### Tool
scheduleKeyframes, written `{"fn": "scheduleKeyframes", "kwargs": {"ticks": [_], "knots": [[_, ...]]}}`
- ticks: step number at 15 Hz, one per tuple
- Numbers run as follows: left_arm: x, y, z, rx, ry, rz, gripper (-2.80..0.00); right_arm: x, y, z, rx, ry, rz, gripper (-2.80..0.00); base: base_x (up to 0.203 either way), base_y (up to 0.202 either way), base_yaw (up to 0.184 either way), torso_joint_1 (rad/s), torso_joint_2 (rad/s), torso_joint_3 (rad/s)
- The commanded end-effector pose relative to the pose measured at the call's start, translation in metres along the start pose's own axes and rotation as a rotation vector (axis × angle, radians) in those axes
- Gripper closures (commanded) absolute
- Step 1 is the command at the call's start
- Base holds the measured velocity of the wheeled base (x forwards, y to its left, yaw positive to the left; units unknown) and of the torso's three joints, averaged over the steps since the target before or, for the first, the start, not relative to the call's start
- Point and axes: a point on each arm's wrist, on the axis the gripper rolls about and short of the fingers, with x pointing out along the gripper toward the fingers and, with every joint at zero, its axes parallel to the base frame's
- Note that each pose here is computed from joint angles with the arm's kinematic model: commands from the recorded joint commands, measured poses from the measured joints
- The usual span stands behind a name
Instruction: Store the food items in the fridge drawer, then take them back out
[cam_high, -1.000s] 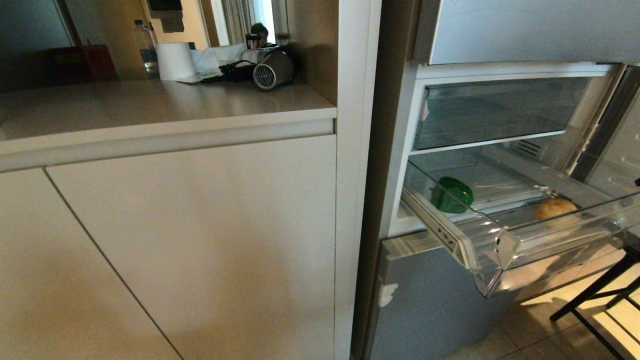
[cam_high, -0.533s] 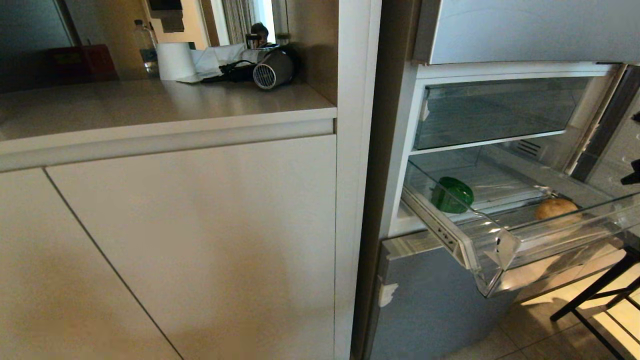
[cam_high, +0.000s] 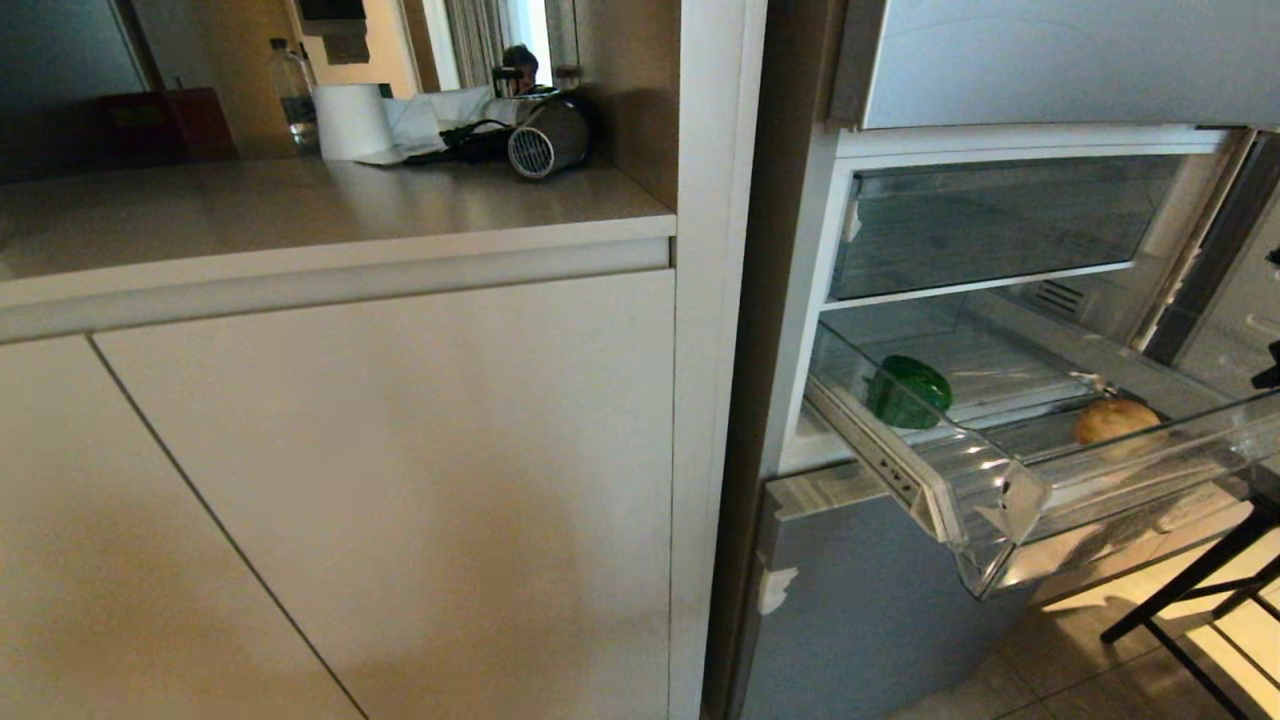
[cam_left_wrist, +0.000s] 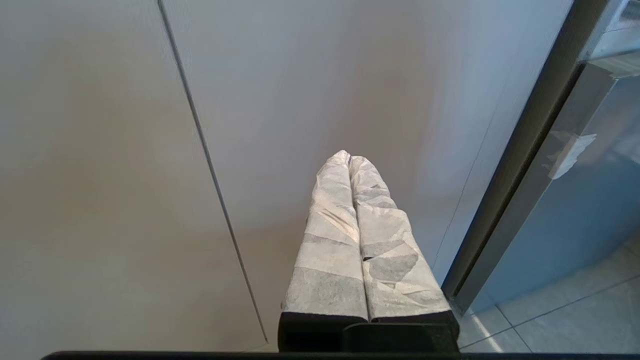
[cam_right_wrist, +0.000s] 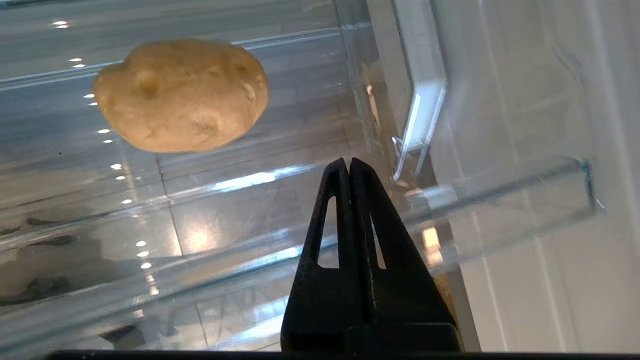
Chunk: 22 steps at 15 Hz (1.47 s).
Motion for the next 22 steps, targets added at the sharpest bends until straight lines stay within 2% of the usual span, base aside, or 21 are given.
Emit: {"fn": "scheduleKeyframes", "kwargs": {"ticks": [1,4,8,10,13,15,18,20,22], "knots": [[0.001,0.0,-0.002,0.0,0.009,0.0,0.0,-0.005,-0.004,-0.006,0.01,0.019,-0.006,0.0,0.0,0.0,0.0,0.0,0.0,0.0],[0.001,0.0,-0.002,0.0,0.009,-0.001,0.0,-0.006,-0.003,-0.004,0.01,-0.006,0.011,0.0,0.0,0.0,0.0,0.0,0.0,0.0],[0.001,0.0,-0.002,0.0,0.009,0.0,0.0,-0.008,0.01,0.008,-0.012,-0.073,0.087,0.0,0.0,0.0,0.0,0.0,0.0,0.0],[0.001,0.0,-0.002,0.0,0.009,0.0,0.0,-0.027,0.013,0.011,-0.016,-0.115,0.091,0.0,0.0,0.0,0.0,0.0,0.0,0.0],[0.001,0.0,-0.003,0.0,0.01,0.0,0.0,-0.077,0.025,0.013,0.003,-0.2,0.073,0.0,0.0,0.0,0.0,0.0,0.0,0.0],[0.001,0.0,-0.002,0.0,0.009,0.0,0.0,-0.117,0.038,0.007,0.04,-0.253,0.053,0.0,0.0,0.0,0.0,0.0,0.0,0.0],[0.001,0.0,-0.002,0.0,0.009,0.0,0.0,-0.164,0.06,-0.012,0.184,-0.298,0.05,0.0,0.0,0.0,0.0,0.0,0.0,0.0],[0.001,0.0,-0.002,0.0,0.009,0.0,0.0,-0.195,0.078,-0.031,0.273,-0.333,0.051,0.0,0.0,0.0,0.0,0.0,0.0,0.0],[0.001,0.0,-0.002,0.0,0.009,0.0,0.0,-0.23,0.102,-0.059,0.303,-0.387,0.041,0.0,0.0,0.0,0.0,0.0,0.0,0.0]]}}
